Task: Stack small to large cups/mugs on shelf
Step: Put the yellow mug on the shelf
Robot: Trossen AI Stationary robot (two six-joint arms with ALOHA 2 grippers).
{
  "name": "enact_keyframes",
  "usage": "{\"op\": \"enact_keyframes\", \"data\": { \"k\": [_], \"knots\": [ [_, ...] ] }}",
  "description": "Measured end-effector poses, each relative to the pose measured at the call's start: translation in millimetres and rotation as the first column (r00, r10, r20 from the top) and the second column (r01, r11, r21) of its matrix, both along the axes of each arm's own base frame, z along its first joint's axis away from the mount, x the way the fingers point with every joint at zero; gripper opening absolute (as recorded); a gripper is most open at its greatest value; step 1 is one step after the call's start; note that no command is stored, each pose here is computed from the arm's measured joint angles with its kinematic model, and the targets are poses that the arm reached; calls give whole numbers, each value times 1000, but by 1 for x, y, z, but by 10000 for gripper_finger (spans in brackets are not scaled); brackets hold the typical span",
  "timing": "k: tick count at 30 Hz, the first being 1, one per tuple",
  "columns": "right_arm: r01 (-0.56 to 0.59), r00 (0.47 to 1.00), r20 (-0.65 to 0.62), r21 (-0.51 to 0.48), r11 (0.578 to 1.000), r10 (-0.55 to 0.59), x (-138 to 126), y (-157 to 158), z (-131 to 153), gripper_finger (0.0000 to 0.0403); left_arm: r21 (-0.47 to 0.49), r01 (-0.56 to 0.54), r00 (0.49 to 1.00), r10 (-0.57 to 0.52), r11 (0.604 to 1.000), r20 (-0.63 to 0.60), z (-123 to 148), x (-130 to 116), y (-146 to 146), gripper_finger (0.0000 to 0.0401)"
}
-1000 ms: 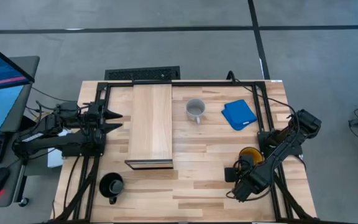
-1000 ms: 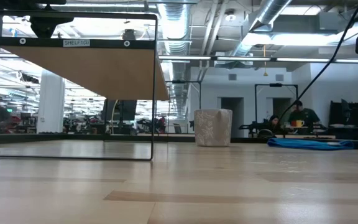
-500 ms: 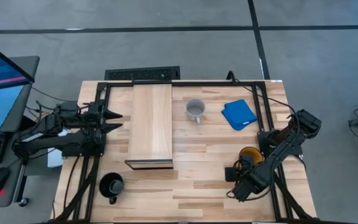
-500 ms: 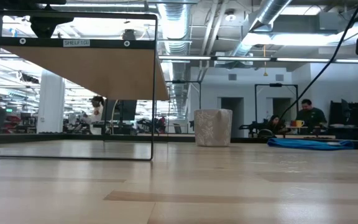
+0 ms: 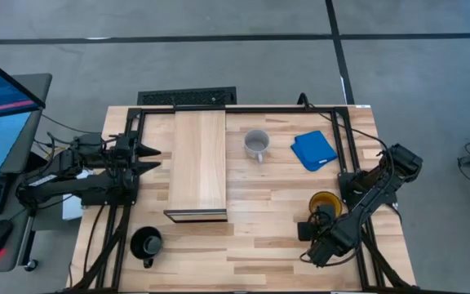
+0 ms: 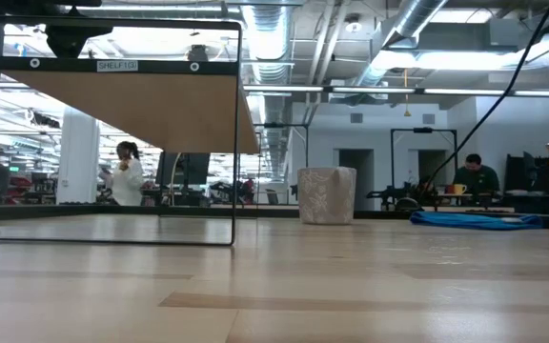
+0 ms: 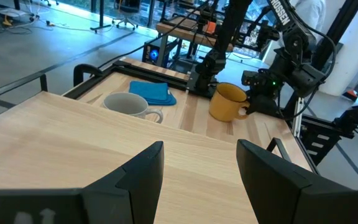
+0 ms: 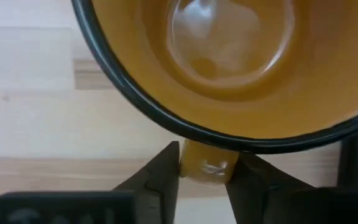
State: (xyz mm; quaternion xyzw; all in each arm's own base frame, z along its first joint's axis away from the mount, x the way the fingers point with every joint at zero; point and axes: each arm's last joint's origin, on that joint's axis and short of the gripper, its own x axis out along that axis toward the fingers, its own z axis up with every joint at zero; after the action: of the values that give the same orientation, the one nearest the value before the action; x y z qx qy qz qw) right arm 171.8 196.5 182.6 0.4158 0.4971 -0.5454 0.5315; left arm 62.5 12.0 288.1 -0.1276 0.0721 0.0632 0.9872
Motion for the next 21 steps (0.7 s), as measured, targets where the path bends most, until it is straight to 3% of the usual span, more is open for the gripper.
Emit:
{"op": "enact_keyframes", "data": {
  "k": [4,9,21],
  "knots": [
    [4,1000,-4,5,1000,-4,0,0,0,156,0,0,1000,0,1000,0,0,0,0,194],
    [-2,1000,2,3,1000,2,0,0,0,100,0,0,1000,0,1000,0,0,0,0,194],
    [-8,1000,3,8,1000,8,1,1,0,100,0,0,1000,0,1000,0,0,0,0,194]
  ]
}}
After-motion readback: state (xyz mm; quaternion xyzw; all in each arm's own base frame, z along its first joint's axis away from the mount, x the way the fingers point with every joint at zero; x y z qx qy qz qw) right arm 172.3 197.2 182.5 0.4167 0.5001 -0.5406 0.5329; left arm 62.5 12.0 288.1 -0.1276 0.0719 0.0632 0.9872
